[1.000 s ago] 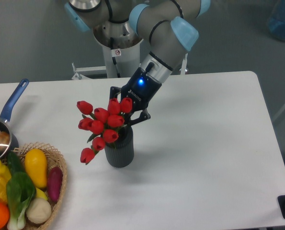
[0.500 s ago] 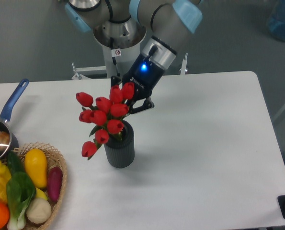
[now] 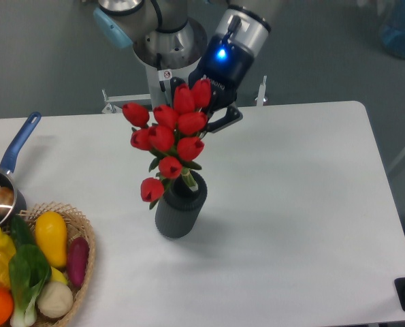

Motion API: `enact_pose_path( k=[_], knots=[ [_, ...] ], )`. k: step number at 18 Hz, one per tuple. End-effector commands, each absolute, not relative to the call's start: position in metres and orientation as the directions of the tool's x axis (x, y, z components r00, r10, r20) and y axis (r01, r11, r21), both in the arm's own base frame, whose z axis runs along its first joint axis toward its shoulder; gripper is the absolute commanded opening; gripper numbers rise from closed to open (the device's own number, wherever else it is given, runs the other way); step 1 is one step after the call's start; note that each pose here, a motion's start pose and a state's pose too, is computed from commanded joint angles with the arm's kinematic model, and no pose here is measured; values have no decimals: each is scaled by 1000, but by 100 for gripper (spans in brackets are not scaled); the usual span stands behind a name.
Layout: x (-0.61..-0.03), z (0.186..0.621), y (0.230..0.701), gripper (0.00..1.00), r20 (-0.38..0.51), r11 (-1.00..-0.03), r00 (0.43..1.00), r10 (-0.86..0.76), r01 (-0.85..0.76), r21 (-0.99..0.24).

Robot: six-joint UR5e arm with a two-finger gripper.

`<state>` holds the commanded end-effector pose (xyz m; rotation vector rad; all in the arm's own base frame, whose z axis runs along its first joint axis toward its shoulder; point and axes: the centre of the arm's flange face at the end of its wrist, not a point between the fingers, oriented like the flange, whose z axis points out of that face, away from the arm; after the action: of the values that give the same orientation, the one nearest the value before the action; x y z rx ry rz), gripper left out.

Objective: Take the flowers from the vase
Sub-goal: 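Lift the tulip bunch straight up out of the grey vase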

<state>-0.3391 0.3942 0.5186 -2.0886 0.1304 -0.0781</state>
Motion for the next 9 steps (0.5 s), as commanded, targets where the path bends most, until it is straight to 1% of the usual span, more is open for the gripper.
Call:
enact_pose_path(
  k=[9],
  knots=[
    [-336,536,392,4,-2,-464,992,-125,-60,-884]
  ],
)
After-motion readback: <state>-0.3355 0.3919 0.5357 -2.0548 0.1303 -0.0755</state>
